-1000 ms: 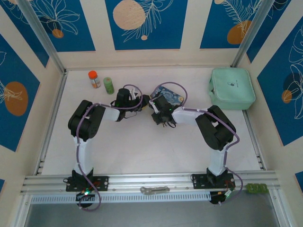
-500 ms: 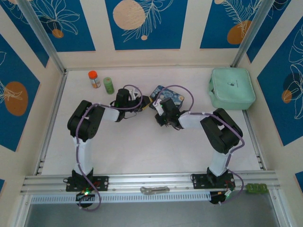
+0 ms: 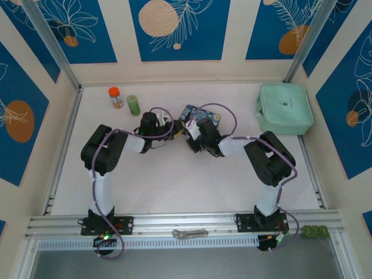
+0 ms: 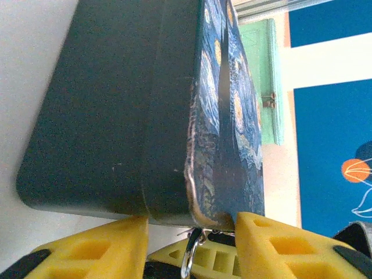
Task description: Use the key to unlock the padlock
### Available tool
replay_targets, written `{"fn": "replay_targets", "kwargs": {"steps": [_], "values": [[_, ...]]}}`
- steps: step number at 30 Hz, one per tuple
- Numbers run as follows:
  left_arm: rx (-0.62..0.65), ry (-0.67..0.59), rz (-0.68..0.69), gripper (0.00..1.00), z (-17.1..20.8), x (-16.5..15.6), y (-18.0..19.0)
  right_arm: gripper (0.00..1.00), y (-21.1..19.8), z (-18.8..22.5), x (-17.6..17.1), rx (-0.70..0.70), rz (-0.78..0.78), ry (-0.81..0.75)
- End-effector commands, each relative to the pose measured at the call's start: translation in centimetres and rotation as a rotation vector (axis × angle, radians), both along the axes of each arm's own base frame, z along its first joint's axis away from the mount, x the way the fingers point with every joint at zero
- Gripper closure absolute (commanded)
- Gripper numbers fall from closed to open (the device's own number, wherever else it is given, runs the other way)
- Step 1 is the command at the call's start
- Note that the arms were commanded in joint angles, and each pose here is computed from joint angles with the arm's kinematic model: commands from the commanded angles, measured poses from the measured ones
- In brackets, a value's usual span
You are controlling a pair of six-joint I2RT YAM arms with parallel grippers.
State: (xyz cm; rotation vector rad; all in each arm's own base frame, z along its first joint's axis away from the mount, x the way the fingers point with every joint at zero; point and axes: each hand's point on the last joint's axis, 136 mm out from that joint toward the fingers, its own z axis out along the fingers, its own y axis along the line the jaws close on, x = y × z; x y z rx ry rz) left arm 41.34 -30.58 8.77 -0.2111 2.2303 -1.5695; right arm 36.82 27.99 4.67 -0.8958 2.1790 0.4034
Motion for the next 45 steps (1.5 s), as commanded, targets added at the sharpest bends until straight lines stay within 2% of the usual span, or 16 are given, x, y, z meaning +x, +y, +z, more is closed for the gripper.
{"fn": "replay_targets", "kwargs": {"steps": [1,5,11,18,24,31,36,42,45], "values": [[-0.042,-0.079,0.012,0.50,3.6,0.5,0.7,1.00,2.8,4.5,-1.6,0.140,0.175,-0.069],[-0.041,-0.118,0.028,0.40,5.9,0.7,1.9,1.00,1.6,3.7,-2.6,0.118,0.179,-0.039],[-0.011,-0.146,0.042,0.33,7.0,1.8,2.7,1.00,0.8,3.0,-3.3,0.098,0.198,-0.012],[-0.051,-0.153,0.049,0.33,7.6,2.5,2.9,1.00,0.4,2.6,-3.3,0.091,0.195,0.002],[0.012,-0.127,0.089,0.31,6.0,2.0,4.9,1.00,0.1,2.3,-3.6,0.078,0.197,0.013],[0.067,-0.136,0.124,0.30,5.4,3.6,5.6,1.00,0.2,1.9,-3.8,0.069,0.196,0.023],[0.063,-0.137,0.105,0.30,5.1,4.4,4.4,1.00,0.3,1.6,-3.9,0.062,0.200,0.027],[0.052,-0.100,0.034,0.31,3.4,3.0,1.3,1.00,0.7,1.1,-3.8,0.046,0.214,0.029],[0.064,-0.079,0.014,0.36,2.1,2.4,0.4,1.00,0.7,1.1,-3.7,0.041,0.218,0.024]]}}
